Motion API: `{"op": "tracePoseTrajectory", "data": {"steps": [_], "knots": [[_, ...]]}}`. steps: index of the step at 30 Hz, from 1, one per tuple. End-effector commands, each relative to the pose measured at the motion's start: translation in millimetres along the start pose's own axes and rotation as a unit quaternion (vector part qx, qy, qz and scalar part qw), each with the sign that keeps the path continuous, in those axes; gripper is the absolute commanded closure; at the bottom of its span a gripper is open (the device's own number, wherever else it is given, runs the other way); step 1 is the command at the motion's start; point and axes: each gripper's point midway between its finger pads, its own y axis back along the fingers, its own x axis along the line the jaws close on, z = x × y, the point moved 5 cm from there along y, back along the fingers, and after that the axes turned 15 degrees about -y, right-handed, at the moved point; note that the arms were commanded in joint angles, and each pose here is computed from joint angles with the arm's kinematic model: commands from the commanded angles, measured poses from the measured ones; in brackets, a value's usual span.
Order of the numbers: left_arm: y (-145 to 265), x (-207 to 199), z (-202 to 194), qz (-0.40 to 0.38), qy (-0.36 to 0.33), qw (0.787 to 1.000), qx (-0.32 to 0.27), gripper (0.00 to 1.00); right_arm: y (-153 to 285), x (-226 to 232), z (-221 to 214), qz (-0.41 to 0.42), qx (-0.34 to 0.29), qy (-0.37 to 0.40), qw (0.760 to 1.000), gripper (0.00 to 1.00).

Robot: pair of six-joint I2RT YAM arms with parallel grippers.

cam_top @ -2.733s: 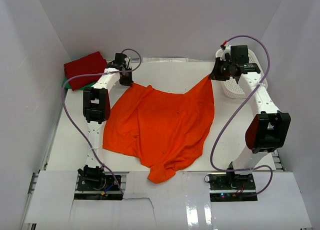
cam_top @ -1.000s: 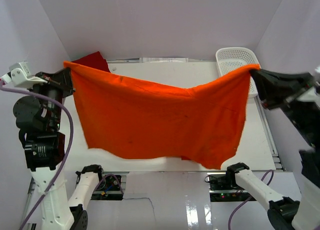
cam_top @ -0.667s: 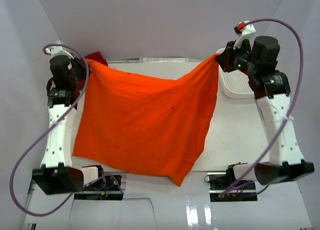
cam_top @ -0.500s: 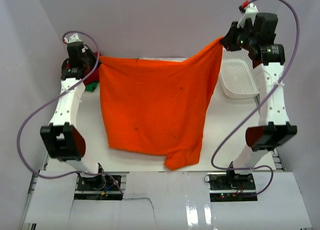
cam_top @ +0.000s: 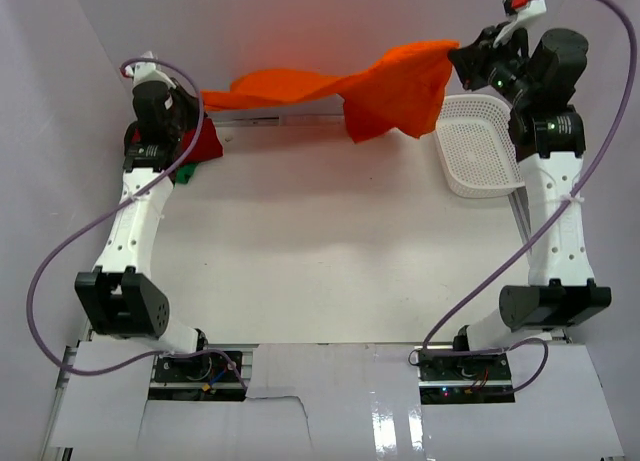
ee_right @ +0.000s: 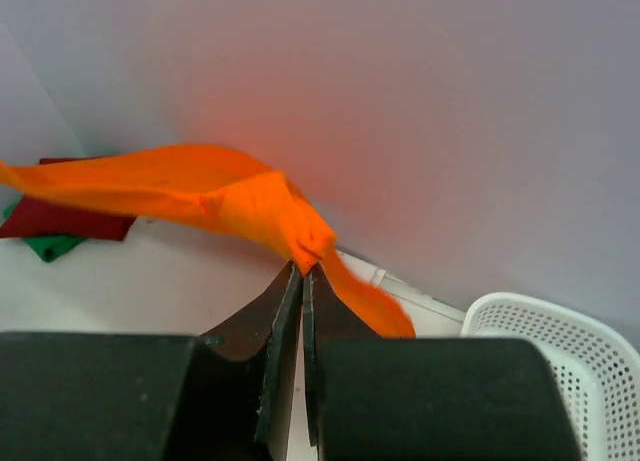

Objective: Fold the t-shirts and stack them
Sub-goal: Flatten out the tshirt

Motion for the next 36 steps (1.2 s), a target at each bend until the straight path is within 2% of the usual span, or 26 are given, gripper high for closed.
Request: {"op": "tracePoseTrajectory", "data": {"steps": [1, 3, 4, 6, 7, 8, 9, 11, 14, 15, 18, 20, 23, 28, 31, 32, 36], "knots": [[29, 9, 9, 0.010, -0.003, 0.998, -0.067, 1.00, 17, 7, -29, 0.022, 0.006, 0.000, 1.000, 0.92], [52, 13, -7, 0.007, -0.002, 0.998, -0.060, 1.00, 27, 4, -63, 0.018, 0.020, -0.022, 0.999, 0.92], [54, 23, -48, 0.018, -0.005, 1.000, -0.010, 1.00, 37, -1, -111, -0.003, 0.062, -0.055, 0.997, 0.92], [63, 30, -88, 0.024, 0.000, 0.999, 0.045, 1.00, 47, -6, -161, -0.025, 0.114, -0.092, 0.989, 0.92], [64, 38, -126, 0.031, 0.000, 0.995, 0.097, 1.00, 56, -10, -211, -0.042, 0.167, -0.122, 0.977, 0.92], [68, 45, -153, 0.047, 0.006, 0.988, 0.145, 1.00, 62, -10, -237, -0.048, 0.196, -0.132, 0.971, 0.92], [71, 47, -167, 0.050, 0.015, 0.985, 0.166, 1.00, 69, -17, -260, -0.086, 0.214, -0.134, 0.964, 0.92], [83, 53, -204, 0.059, 0.029, 0.975, 0.213, 1.00, 93, -12, -308, -0.101, 0.265, -0.172, 0.943, 0.92], [110, 59, -227, 0.072, 0.047, 0.970, 0.226, 1.00, 121, 7, -330, -0.091, 0.285, -0.202, 0.932, 0.92], [123, 58, -221, 0.068, 0.051, 0.973, 0.212, 1.00, 130, 16, -326, -0.096, 0.280, -0.192, 0.936, 0.92], [150, 54, -213, 0.055, 0.058, 0.976, 0.201, 1.00, 154, 30, -326, -0.112, 0.304, -0.198, 0.925, 0.92], [160, 52, -210, 0.049, 0.058, 0.976, 0.207, 1.00, 169, 35, -329, -0.121, 0.335, -0.207, 0.911, 0.92], [176, 60, -219, 0.081, 0.059, 0.969, 0.224, 1.00, 188, 39, -335, -0.136, 0.363, -0.212, 0.897, 0.92], [188, 61, -226, 0.087, 0.077, 0.966, 0.229, 1.00, 208, 38, -338, -0.162, 0.367, -0.212, 0.891, 0.92], [192, 61, -236, 0.107, 0.106, 0.952, 0.265, 1.00, 215, 40, -340, -0.164, 0.377, -0.212, 0.886, 0.92], [196, 61, -245, 0.120, 0.123, 0.940, 0.296, 1.00, 216, 40, -341, -0.164, 0.384, -0.215, 0.883, 0.92], [208, 58, -263, 0.137, 0.167, 0.914, 0.343, 1.00, 210, 41, -342, -0.152, 0.392, -0.212, 0.882, 0.92]]}}
